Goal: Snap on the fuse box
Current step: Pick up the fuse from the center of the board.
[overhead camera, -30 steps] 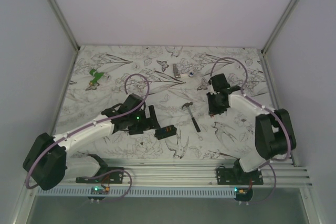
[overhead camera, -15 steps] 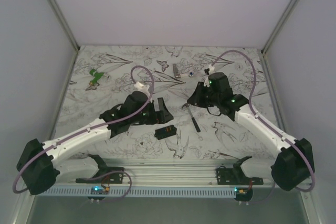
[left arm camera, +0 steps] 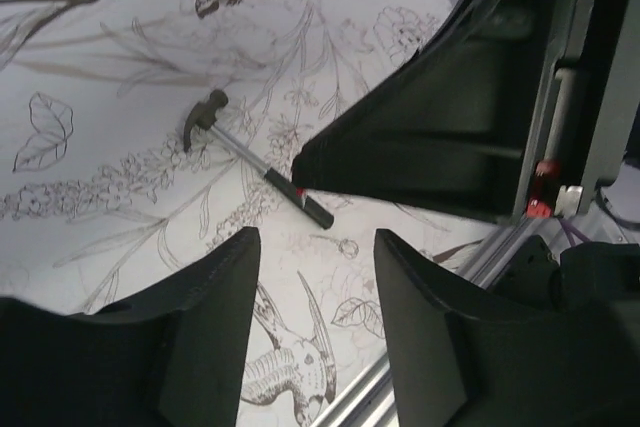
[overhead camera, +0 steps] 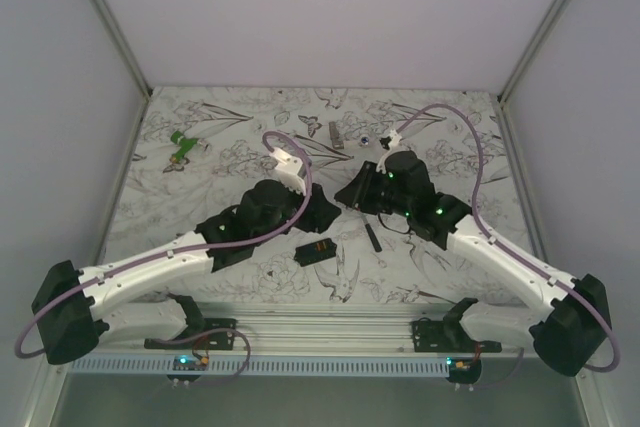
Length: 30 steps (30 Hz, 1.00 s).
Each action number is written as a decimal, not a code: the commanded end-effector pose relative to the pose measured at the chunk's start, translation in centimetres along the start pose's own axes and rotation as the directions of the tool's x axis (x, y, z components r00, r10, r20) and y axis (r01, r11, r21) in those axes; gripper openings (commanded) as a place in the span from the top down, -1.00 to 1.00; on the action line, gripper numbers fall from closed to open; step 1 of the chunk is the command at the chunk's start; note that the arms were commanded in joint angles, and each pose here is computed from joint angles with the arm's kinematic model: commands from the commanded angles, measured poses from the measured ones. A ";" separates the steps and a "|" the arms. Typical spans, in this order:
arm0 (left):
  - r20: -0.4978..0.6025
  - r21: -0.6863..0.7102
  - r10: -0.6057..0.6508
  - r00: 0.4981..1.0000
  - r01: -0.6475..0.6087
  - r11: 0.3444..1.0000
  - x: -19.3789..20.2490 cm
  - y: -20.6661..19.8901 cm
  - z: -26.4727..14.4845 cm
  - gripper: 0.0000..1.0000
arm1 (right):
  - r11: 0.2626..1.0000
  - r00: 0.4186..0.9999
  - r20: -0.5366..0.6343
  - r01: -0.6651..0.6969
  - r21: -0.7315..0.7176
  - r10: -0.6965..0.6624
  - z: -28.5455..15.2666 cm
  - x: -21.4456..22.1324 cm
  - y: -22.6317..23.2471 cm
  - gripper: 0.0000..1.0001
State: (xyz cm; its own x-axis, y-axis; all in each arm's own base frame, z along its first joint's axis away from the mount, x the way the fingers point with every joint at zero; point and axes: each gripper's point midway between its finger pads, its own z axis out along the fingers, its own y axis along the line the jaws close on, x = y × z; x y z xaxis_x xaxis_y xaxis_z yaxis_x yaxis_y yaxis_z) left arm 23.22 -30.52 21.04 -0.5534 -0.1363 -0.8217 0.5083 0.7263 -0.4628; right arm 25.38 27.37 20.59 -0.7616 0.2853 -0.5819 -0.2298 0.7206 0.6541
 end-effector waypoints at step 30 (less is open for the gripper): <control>0.108 -0.030 0.098 0.989 -0.095 0.995 -1.4 0.6 1.0 1.00 | 0.990 0.996 0.075 -0.027 -0.138 0.038 -1.2 0.5 3.8 0.44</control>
State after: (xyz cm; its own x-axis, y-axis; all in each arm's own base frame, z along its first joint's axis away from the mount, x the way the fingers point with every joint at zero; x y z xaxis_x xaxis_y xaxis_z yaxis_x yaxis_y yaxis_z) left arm 24.54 -30.80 21.46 -0.4648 -0.1253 -0.8765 0.5396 0.7448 -0.3925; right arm 24.16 28.92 22.56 -0.7283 0.3514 -0.5883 -0.2562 0.6566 0.7094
